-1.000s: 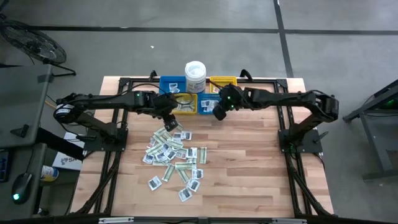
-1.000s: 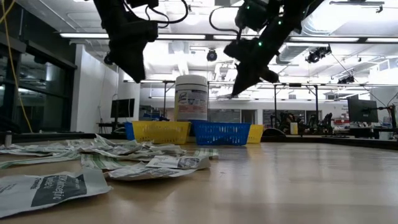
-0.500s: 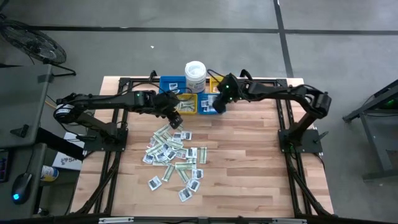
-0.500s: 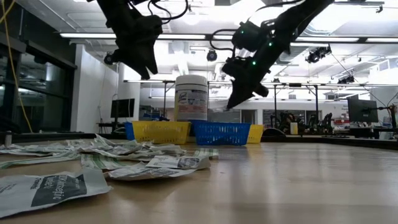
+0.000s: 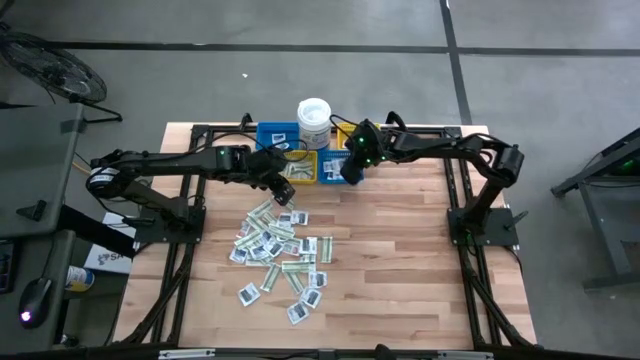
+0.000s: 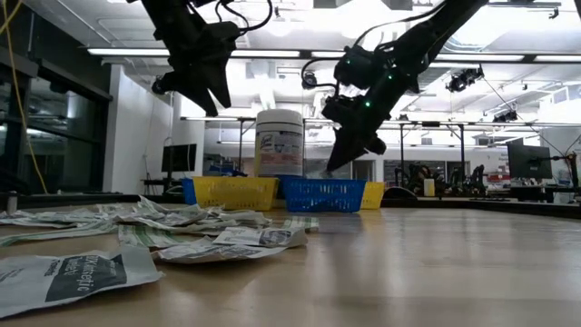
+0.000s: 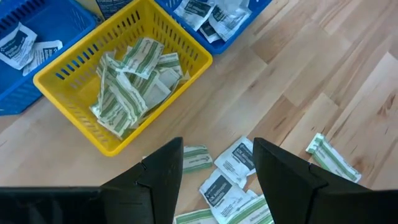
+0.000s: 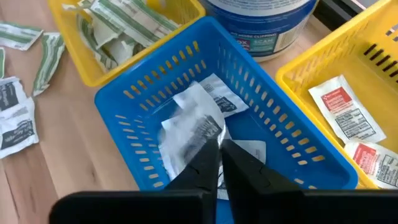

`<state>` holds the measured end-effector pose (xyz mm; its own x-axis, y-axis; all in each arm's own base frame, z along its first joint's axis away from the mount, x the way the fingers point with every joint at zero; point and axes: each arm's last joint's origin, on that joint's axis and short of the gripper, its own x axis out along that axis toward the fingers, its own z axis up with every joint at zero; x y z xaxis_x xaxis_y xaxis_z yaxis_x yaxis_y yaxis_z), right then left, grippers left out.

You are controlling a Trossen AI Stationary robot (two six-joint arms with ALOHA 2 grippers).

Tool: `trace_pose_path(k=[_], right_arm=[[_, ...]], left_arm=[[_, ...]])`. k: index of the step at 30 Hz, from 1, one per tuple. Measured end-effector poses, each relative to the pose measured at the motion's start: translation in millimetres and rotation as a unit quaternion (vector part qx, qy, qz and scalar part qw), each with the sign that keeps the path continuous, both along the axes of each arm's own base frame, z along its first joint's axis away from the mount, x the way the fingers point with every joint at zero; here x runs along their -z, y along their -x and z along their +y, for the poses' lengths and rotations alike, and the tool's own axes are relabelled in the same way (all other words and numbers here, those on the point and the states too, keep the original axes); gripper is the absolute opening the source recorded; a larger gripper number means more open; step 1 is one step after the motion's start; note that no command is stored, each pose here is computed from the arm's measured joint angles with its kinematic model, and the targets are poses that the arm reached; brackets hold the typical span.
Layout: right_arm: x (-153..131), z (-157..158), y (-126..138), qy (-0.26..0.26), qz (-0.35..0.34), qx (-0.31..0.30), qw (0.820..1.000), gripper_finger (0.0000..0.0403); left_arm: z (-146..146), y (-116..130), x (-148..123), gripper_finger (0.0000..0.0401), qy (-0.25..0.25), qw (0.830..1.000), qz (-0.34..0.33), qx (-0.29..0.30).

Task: Pick & Place First Aid Supplies
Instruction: Put the black towelette pack into the right blue bin, then put the green bandage pad into the left yellow bin

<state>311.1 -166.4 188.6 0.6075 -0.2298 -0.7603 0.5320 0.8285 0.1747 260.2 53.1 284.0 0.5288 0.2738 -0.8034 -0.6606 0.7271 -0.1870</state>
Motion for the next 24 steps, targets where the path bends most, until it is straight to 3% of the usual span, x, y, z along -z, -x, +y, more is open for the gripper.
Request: trace_pose_path(k=[10,15,20,24], right_arm=[[-1,1,0,-0.01,-0.006,-0.017,1.0,0.0111],[-16,8,6,-0.037,-0.026,-0.046,0.998,0.0132],[-28,21,9,-0.072,-0.048,-0.124,0.988,0.0134],[-32,41,3,-0.113,-0.078,-0.211,0.968,0.0134]], left_arm=[[0,0,0,0.0195,0.0,1.0,0.0,0.0],[0,1,1,0.0195,0.003,1.0,0.005,0.003],[0,1,1,0.0195,0.005,1.0,0.006,0.006],[-1,1,1,0.0195,0.005,1.0,0.008,0.022]])
